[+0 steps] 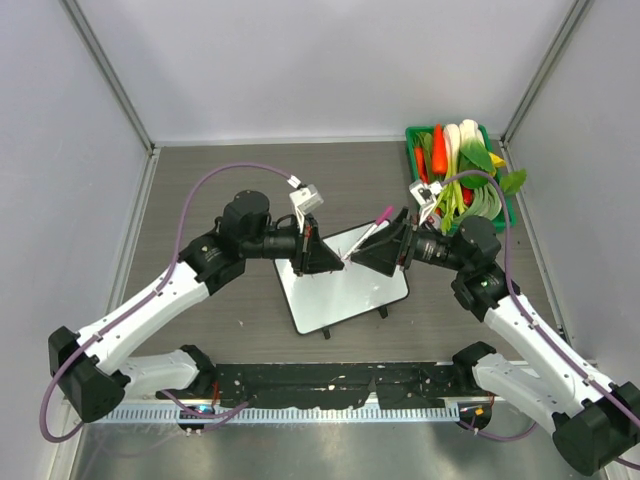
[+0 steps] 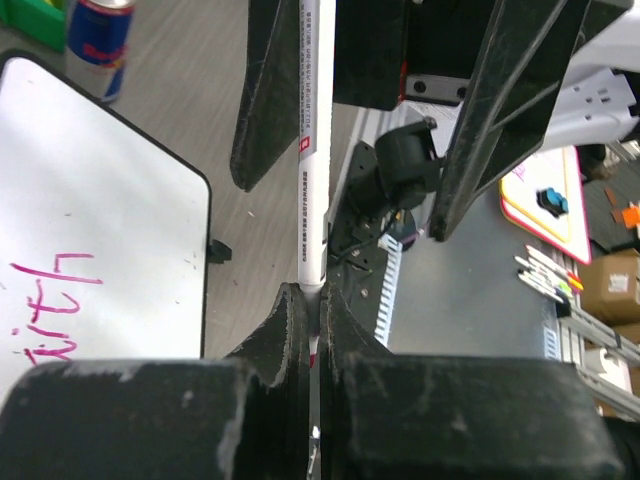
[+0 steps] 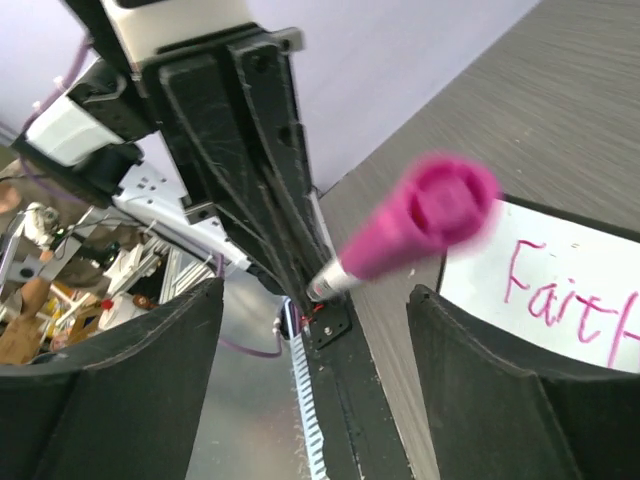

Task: Write a sentence on the whiteboard

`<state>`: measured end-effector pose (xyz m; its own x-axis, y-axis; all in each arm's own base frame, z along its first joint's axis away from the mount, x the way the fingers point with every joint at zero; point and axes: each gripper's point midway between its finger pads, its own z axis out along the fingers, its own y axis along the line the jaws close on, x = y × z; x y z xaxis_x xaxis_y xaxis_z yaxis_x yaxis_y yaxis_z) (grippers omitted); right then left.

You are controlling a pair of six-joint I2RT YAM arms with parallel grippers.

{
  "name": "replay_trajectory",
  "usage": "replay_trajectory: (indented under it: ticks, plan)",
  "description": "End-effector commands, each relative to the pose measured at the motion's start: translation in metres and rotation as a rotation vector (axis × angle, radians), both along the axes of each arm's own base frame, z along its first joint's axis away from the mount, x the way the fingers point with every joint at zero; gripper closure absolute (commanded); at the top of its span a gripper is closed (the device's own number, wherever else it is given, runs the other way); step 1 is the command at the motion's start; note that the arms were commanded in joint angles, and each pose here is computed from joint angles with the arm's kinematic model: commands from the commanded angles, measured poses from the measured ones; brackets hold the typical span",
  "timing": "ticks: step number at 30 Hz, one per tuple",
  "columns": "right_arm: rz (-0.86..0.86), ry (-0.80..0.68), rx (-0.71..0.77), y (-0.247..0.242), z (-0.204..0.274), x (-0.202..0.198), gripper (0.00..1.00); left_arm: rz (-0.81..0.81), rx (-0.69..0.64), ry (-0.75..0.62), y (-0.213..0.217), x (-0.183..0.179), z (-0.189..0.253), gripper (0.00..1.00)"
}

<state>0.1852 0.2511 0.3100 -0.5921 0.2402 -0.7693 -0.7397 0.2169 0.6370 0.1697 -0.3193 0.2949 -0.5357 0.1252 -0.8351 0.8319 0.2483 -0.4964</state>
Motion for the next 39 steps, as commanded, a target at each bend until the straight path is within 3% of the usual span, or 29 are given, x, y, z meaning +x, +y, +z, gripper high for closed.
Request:
replay_trajectory:
  ticks: [1,7,8,15,20,27,32,35,39]
  plan:
    - [0.123,-0.093,0.087,0.003,0.034,-0.022,0.26,-0.119,-0.011,-0.006,-0.002,-0.016,0.012,1.00]
    - [0.161,-0.058,0.098,0.006,0.030,-0.023,0.39,-0.134,-0.019,0.004,-0.006,-0.016,0.011,1.00]
    - [0.164,-0.048,0.096,0.006,0.027,-0.023,0.47,-0.133,-0.024,0.003,-0.007,-0.015,0.012,1.00]
    - [0.177,-0.012,0.075,0.008,0.013,-0.021,0.68,-0.138,-0.035,0.002,-0.011,-0.012,0.014,1.00]
    - [0.174,-0.005,0.068,0.009,0.007,-0.020,0.72,-0.130,-0.033,0.005,-0.012,-0.010,0.013,1.00]
    - [0.167,0.030,0.046,0.010,-0.004,-0.016,0.67,-0.113,-0.042,0.003,-0.012,-0.008,0.014,1.00]
    - [0.163,0.049,0.037,0.011,-0.011,-0.014,0.78,-0.112,-0.046,0.010,-0.014,-0.006,0.012,1.00]
    - [0.157,0.054,0.038,0.011,-0.010,-0.012,0.99,-0.119,-0.041,0.018,-0.015,-0.007,0.009,1.00]
    - [0.141,0.048,0.037,0.011,-0.010,-0.010,0.99,-0.118,-0.034,0.023,-0.014,-0.007,0.004,1.00]
